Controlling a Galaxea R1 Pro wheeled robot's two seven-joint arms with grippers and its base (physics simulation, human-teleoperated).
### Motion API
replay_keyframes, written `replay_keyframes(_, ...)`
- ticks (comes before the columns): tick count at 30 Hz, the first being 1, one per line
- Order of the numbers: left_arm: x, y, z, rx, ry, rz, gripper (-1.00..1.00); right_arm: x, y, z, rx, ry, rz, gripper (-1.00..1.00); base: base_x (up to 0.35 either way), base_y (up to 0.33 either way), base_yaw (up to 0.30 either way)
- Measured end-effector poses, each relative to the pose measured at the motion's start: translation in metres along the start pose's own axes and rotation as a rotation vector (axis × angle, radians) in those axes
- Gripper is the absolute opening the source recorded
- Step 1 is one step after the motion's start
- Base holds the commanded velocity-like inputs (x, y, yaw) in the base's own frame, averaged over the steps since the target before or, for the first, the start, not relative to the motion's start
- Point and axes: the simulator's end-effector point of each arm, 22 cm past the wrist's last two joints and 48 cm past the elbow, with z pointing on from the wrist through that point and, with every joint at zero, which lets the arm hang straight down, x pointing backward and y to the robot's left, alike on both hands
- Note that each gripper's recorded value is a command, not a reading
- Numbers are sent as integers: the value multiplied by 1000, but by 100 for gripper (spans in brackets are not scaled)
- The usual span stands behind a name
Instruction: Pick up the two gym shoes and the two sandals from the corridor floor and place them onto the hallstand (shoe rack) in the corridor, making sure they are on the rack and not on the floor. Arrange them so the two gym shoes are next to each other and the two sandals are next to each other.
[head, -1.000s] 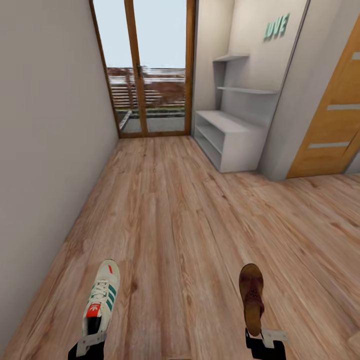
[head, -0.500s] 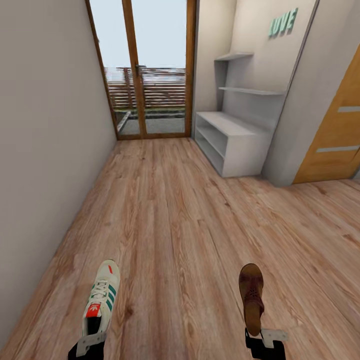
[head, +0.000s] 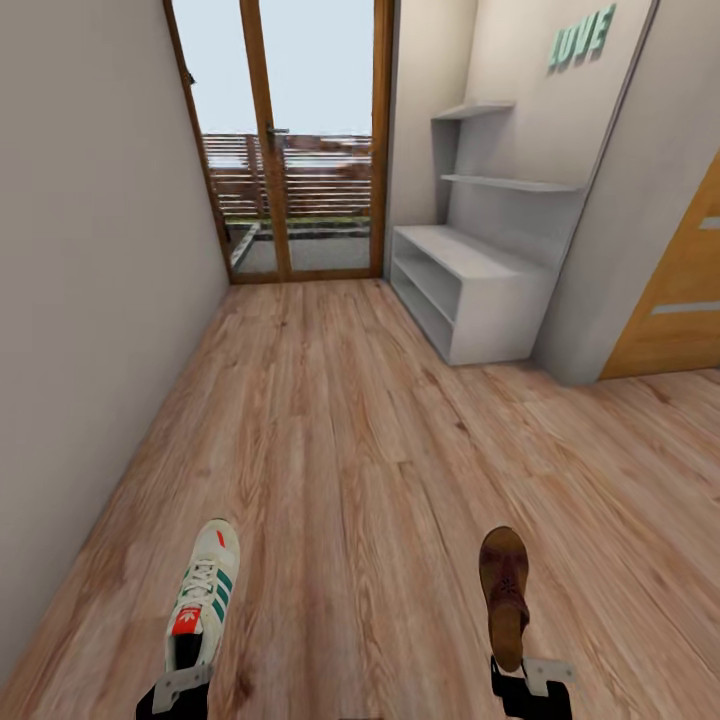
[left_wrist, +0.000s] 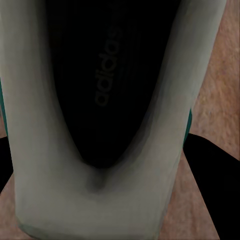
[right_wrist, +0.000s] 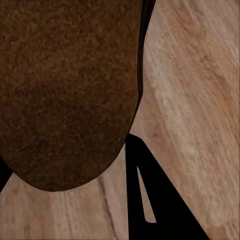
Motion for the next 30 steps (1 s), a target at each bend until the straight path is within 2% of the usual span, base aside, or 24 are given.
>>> replay_keyframes(21,0,0,0,0,0,0,-100,1,1,0,-8,2,-5,-100,338,0,2)
replay_keyframes(30,2,0,0,-1,5,0,-100,2,2,0,-10,6,-6,-100,338,0,183)
